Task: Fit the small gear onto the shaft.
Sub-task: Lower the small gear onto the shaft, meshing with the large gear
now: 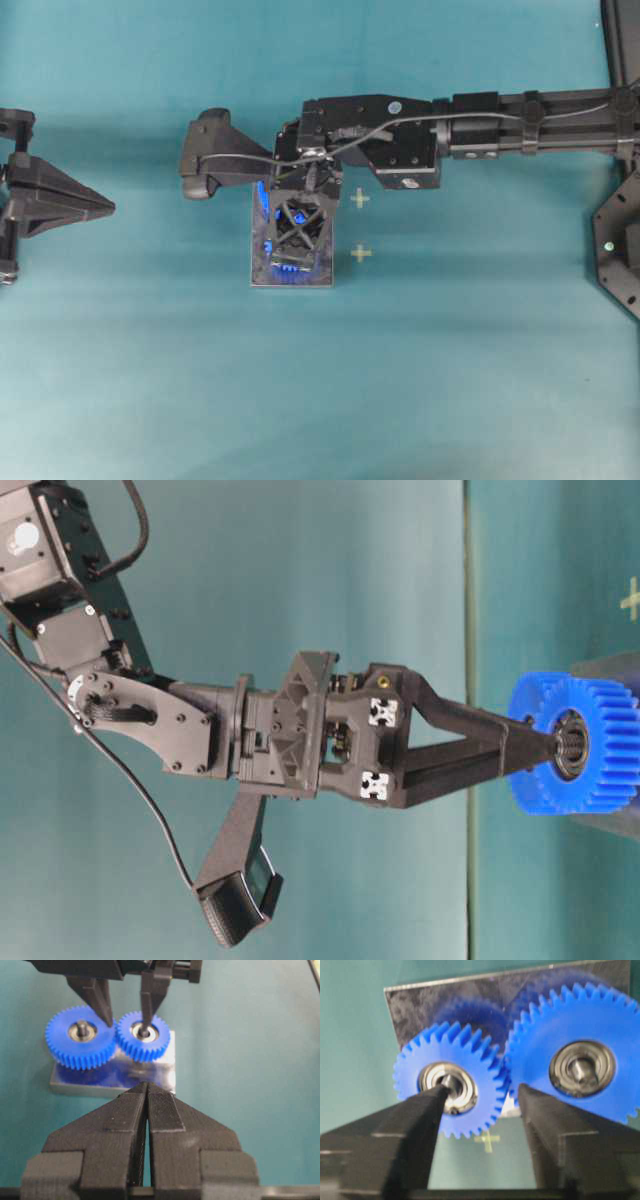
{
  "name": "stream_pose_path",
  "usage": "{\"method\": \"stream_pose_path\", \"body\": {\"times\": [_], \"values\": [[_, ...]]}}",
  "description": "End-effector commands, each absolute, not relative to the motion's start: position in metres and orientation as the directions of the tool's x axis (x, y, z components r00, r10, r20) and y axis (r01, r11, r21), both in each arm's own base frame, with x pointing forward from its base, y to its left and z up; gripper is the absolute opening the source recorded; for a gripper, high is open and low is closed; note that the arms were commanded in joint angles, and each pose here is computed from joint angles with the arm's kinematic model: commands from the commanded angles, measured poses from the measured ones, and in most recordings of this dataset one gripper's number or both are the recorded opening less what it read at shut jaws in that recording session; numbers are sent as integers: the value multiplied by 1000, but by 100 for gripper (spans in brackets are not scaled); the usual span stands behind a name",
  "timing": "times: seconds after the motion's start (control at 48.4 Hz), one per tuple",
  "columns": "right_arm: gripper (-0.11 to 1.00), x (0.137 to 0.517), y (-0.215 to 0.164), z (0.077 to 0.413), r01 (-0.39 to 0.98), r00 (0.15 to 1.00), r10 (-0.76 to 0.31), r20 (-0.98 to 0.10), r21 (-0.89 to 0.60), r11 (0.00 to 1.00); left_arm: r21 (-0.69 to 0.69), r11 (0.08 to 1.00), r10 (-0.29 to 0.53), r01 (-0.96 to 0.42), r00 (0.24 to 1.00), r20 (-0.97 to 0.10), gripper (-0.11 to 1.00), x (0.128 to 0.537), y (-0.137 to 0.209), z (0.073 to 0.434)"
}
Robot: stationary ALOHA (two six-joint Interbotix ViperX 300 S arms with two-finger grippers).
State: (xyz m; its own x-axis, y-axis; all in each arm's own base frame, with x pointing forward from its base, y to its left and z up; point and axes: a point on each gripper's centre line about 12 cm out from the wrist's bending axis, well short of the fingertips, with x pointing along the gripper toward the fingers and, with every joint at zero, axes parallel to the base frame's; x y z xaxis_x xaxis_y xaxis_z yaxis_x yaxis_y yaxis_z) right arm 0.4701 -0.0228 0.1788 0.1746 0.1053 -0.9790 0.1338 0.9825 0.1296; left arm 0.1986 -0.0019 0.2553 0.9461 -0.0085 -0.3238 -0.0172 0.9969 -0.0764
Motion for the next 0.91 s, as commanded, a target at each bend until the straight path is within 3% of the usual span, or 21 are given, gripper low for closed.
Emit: {"method": "stream_pose_path", "body": {"times": [0.0,0.145,0.331,0.434,0.703,0.889], "values": [[57,473,-24,206,137,243,101,-965,137,981,-75,997,-8,-16,949,-314,0,200,-2,259],[50,477,-24,217,127,273,98,-957,137,982,-75,997,-7,-18,950,-312,0,201,-2,260],[11,481,-26,206,117,255,99,-962,132,984,-75,997,-7,-18,949,-315,0,201,-2,259],[-1,483,-28,198,126,241,99,-965,132,983,-77,997,-8,-17,949,-315,0,201,-2,259],[-2,478,-32,185,150,199,101,-975,133,980,-77,997,-8,-17,950,-312,0,201,-2,260],[-2,454,-20,185,189,122,118,-985,140,972,-77,997,-8,-17,949,-314,0,201,-2,260]]}}
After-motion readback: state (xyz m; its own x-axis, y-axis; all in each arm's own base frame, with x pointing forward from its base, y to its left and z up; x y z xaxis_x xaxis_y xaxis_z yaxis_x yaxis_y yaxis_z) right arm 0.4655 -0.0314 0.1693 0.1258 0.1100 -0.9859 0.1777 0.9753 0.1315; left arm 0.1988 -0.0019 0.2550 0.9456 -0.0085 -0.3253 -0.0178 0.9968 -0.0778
